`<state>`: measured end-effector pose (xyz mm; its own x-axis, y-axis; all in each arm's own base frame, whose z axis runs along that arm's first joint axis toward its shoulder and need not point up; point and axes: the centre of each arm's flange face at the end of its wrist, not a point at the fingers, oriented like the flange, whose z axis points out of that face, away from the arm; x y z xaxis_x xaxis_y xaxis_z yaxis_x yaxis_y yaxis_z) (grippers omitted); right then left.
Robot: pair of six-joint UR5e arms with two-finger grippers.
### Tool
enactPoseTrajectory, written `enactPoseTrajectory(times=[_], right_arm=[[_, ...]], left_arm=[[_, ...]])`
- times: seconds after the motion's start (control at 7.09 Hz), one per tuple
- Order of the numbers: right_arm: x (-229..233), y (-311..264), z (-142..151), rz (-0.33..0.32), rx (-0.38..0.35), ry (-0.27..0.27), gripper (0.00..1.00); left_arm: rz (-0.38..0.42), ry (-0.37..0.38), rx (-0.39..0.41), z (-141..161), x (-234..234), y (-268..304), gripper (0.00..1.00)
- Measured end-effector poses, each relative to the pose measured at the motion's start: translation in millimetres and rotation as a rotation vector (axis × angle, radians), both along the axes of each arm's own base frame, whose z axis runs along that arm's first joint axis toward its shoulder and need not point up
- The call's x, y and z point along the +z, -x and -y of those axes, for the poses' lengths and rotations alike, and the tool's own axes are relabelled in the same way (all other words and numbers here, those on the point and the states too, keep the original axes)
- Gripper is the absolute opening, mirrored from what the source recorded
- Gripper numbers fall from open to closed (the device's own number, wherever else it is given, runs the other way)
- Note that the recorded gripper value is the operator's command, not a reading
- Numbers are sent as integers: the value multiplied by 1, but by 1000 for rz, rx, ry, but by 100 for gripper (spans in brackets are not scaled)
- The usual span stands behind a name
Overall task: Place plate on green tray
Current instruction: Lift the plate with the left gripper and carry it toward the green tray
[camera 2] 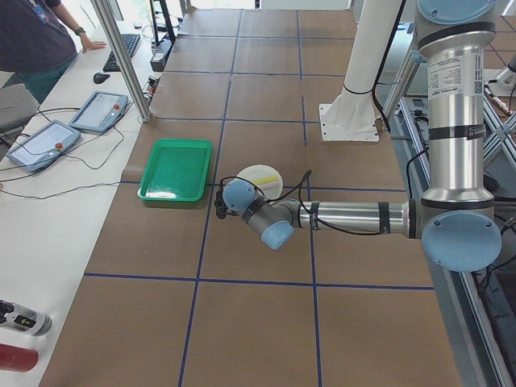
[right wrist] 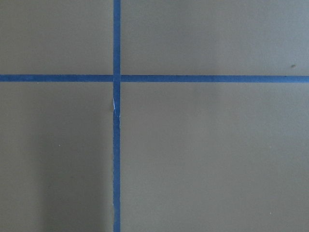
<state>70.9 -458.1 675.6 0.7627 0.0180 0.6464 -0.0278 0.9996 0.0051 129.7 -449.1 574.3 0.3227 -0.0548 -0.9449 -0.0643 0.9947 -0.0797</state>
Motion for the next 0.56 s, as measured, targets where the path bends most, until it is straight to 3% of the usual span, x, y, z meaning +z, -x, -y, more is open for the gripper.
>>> enactPoseTrajectory(times=[0.28, 0.56], right_arm=[[0, 0, 0, 0, 0, -1, 100], [0, 0, 0, 0, 0, 0, 100]], left_arm=[[41, 0, -47, 74, -48, -27, 0], [79, 57, -100, 148, -82, -64, 0]])
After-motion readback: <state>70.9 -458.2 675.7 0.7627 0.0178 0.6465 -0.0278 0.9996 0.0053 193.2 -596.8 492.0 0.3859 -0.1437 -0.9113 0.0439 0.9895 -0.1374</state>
